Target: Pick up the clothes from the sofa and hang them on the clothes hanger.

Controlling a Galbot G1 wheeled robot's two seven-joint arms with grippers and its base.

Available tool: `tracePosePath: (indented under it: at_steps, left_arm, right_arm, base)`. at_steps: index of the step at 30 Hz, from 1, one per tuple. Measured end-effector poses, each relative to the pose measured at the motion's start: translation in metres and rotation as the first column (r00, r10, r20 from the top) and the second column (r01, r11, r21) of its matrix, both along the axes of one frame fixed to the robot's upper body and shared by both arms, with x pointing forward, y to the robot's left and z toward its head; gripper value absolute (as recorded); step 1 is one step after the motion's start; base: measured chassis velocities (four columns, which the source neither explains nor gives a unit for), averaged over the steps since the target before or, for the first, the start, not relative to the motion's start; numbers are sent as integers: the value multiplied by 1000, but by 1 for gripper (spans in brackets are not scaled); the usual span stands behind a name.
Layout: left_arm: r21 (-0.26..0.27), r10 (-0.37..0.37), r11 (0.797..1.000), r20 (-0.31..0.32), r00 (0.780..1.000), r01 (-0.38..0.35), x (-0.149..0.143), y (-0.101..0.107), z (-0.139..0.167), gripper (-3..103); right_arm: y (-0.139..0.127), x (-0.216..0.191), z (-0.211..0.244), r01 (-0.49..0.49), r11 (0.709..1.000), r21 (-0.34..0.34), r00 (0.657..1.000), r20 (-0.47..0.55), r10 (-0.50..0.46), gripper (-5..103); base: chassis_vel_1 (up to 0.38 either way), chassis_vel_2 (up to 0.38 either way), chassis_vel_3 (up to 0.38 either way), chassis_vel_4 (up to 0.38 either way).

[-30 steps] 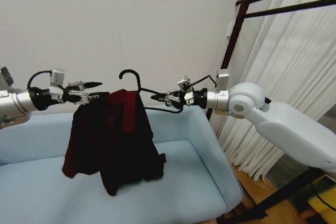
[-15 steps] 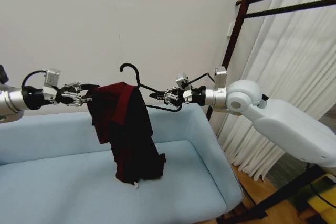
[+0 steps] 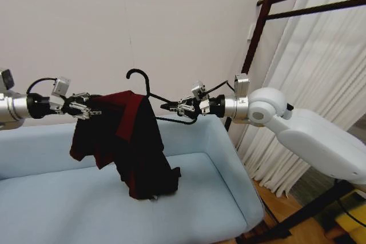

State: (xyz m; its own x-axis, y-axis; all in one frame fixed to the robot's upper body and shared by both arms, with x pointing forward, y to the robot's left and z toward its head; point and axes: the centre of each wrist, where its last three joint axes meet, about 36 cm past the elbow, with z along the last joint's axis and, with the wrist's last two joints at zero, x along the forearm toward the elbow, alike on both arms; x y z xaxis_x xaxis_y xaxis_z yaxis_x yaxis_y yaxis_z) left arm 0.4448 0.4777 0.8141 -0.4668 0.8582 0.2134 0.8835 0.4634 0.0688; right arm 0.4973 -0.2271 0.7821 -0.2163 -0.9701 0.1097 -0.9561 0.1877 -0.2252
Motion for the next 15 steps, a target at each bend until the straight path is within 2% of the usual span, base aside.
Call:
tracePosePath:
  at_steps: [1, 4, 7, 9, 10, 13, 14, 15]
  left_arm:
    - [0, -6, 1000, -2, 1000, 6, 0, 0, -1, 90]
    - [8, -18, 1000, -10, 1000, 18, 1, 0, -4, 74]
    - [8, -21, 1000, -13, 1000, 21, 1, 1, -7, 68]
    - [8, -22, 1000, -16, 1000, 23, 1, 0, -10, 57]
    - [8, -22, 1000, -16, 1000, 23, 1, 0, -10, 57]
    - [10, -24, 1000, -16, 1000, 24, 2, 1, -12, 41]
    - [10, -24, 1000, -16, 1000, 24, 2, 1, -12, 41]
    - [11, -25, 1000, -16, 1000, 25, 2, 1, -12, 36]
  right_arm:
    - [0, 0, -1, -1, 1000, -1, 1000, -1, 1, 2]
    - [-1, -1, -2, 0, 1000, -3, 1000, -2, 0, 2]
    - [-1, -2, -2, 1, 1000, -3, 1000, -2, -1, 2]
    - [-1, -2, -2, 3, 1000, -3, 1000, -1, -3, 2]
    - [-1, -2, -2, 3, 1000, -3, 1000, -1, -3, 2]
    - [-1, -2, -1, 8, 1000, -1, 1000, 0, -8, 2]
    - [-1, -2, -1, 8, 1000, -1, 1000, 0, -8, 2]
    - [-1, -2, -1, 10, 1000, 0, 1000, 1, -10, 2]
  base:
    - [0, 0, 0, 0]
    - [0, 0, 0, 0]
    - [0, 0, 0, 0]
    - [0, 0, 0, 0]
    - [0, 0, 0, 0]
    - [0, 0, 0, 0]
    - [0, 0, 0, 0]
    - [0, 0, 0, 0]
